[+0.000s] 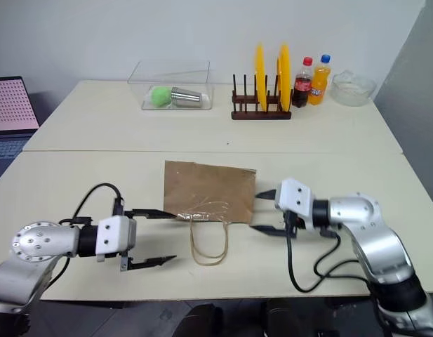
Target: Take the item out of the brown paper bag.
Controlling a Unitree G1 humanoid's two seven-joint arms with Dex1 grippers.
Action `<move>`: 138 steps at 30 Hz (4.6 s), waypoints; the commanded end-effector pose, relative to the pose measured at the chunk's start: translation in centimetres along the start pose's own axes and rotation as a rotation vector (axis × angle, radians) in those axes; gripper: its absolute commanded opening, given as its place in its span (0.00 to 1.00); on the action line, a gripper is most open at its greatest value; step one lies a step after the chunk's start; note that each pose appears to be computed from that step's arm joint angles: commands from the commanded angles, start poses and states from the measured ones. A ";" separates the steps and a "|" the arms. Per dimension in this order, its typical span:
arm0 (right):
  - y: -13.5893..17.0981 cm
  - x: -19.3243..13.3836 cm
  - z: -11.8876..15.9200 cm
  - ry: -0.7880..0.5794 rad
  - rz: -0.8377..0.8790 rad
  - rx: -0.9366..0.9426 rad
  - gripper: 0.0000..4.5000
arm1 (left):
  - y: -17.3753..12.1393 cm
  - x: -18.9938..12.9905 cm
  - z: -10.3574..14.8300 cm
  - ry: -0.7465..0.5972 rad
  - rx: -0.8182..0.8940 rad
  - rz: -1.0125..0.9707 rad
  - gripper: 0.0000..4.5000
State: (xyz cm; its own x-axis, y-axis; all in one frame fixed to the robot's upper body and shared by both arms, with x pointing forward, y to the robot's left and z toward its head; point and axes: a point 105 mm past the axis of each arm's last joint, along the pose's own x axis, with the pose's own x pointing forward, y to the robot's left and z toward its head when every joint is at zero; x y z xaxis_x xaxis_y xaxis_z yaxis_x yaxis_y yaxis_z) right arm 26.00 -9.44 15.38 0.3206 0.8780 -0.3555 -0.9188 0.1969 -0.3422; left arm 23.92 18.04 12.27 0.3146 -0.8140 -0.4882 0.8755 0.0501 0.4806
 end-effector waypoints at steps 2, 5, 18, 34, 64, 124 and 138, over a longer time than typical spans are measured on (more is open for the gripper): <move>3.4 -0.9 -0.7 0.069 0.016 0.031 0.85 | -1.4 1.6 -0.3 -0.023 0.150 -0.138 1.00; 4.1 -0.8 -1.0 0.077 -0.013 0.071 0.85 | -1.7 2.7 -0.6 -0.045 0.200 -0.168 1.00; 4.4 -1.1 -0.5 0.081 -0.102 0.126 0.85 | -0.7 7.2 0.2 -0.179 0.293 -0.146 0.91; 4.7 -0.9 -1.0 0.087 -0.083 0.102 0.85 | 0.9 7.1 2.6 -0.255 0.111 -0.116 0.01; 5.5 0.1 0.3 0.055 0.013 0.033 0.85 | -0.2 5.6 2.6 -0.188 0.063 -0.213 0.56; 3.7 2.9 2.0 0.016 0.124 -0.294 0.85 | 9.4 6.3 6.9 -0.356 -0.083 0.050 0.01; 3.8 1.2 1.0 0.040 0.111 -0.209 0.85 | 5.2 3.5 4.8 -0.242 -0.002 -0.072 0.01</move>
State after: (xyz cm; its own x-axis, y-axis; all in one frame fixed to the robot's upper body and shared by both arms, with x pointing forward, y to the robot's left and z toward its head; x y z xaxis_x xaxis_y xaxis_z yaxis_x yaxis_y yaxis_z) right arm 22.99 -7.19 13.36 0.2166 0.8586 -0.4645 -0.8970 -0.0127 -0.4418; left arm 28.25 12.64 15.60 0.1458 -0.9303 -0.3366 0.9285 0.0113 0.3711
